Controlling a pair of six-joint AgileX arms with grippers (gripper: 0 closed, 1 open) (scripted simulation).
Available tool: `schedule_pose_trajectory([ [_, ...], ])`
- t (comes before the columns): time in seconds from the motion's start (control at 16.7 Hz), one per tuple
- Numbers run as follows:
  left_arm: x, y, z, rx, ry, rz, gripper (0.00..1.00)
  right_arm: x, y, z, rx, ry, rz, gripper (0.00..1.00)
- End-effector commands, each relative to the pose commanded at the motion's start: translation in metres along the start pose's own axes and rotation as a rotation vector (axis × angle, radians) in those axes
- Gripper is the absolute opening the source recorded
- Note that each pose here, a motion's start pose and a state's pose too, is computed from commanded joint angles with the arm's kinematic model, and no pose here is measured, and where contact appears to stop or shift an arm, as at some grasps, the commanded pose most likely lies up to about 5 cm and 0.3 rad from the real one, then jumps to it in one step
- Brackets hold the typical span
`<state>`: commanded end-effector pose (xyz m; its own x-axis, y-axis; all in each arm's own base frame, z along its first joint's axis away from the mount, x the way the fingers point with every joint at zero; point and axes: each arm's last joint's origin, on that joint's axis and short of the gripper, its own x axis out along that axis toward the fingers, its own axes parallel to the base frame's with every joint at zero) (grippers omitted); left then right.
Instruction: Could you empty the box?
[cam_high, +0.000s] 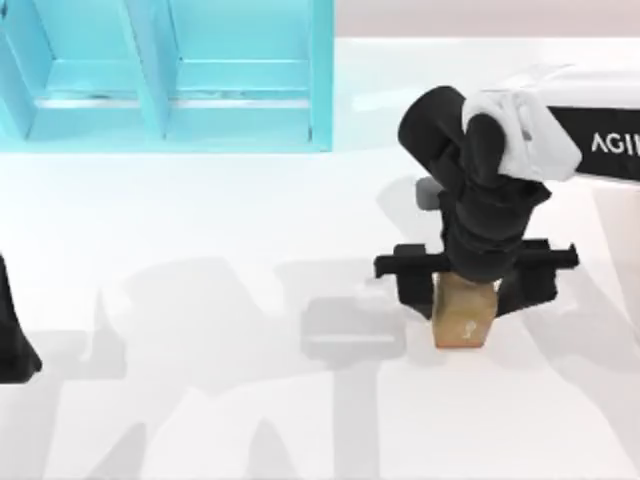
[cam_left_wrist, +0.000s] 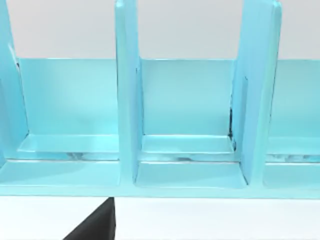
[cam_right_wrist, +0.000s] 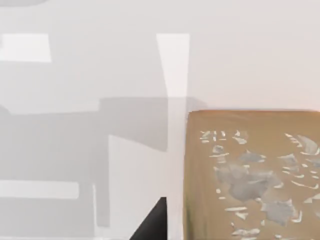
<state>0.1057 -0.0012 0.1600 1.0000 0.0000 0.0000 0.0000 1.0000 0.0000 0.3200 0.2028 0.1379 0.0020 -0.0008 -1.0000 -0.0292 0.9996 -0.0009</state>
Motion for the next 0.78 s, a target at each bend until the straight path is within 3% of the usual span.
schedule_pose_trajectory([
  [0.12, 0.000, 0.000, 0.000, 0.000, 0.000, 0.000, 1.00, 0.000, 0.000, 0.000, 0.000, 0.000, 0.000, 1.00],
  [0.78, 0.000, 0.000, 0.000, 0.000, 0.000, 0.000, 1.00, -0.012, 0.002, 0.003, 0.001, -0.006, 0.004, 1.00],
])
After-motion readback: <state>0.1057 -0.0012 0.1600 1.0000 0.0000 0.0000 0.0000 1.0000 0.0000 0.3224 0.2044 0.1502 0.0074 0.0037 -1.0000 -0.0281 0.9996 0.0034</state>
